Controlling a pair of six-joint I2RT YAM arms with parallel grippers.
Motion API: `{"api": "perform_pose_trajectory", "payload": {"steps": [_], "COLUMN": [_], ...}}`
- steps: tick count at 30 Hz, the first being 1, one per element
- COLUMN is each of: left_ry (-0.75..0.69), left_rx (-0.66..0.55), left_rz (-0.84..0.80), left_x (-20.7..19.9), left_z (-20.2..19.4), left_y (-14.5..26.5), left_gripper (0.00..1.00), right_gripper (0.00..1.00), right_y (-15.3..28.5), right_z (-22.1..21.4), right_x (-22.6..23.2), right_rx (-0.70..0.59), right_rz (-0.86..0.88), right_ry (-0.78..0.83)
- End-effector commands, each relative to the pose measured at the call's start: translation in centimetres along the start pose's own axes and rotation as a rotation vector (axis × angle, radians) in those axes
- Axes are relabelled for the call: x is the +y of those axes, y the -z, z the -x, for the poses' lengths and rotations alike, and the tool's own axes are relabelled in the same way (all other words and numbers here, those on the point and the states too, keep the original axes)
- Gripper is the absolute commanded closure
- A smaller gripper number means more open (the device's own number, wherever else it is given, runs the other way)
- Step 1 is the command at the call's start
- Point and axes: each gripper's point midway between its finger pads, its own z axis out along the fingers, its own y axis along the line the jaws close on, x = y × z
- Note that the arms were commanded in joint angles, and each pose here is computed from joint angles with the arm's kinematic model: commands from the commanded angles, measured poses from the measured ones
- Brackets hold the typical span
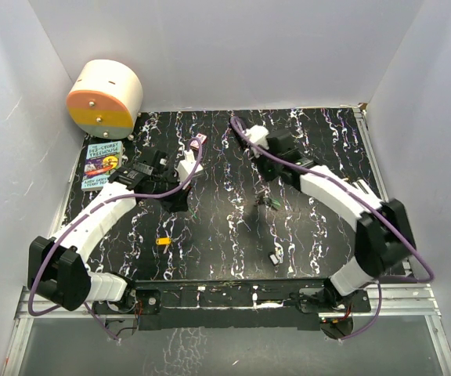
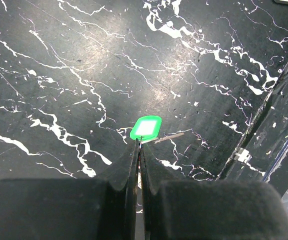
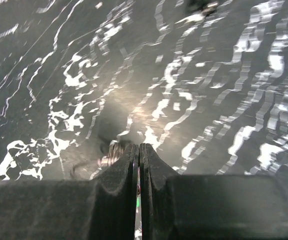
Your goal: Put the keys on the keyring
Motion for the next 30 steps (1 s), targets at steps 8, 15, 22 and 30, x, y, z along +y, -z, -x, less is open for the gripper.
{"api": "perform_pose_trajectory", "payload": {"steps": [8,15,22,30], "left_ry": [0.004,0.010,0.014,0.019], "left_rx": [-0.045,-0.058,-0.066,-0.083], "left_rz": [-0.030,-0.019,-0.008,0.009], "left_x": [-0.4,-0.2,0.0,0.3], "left_z": [1.0,0.8,0.6,0.4], "left_y": [0.6,0.8,1.0,1.3], "left_gripper": [1.00,1.00,1.00,1.00], "right_gripper": [0.93,0.93,0.93,0.93], "right_y": [-7.6,-9.9,-12.3,-13.7], "right_z": [2.7,3.2,3.6,3.9], "right_x": [7.4,10.0,12.3,14.4], "right_rx": [-0.158,-0.243,-0.267,-0.315], "right_rz": [0.181,0.178,0.218,0.257], "right_ry": [0.113,0.100,0.100,0.036]}}
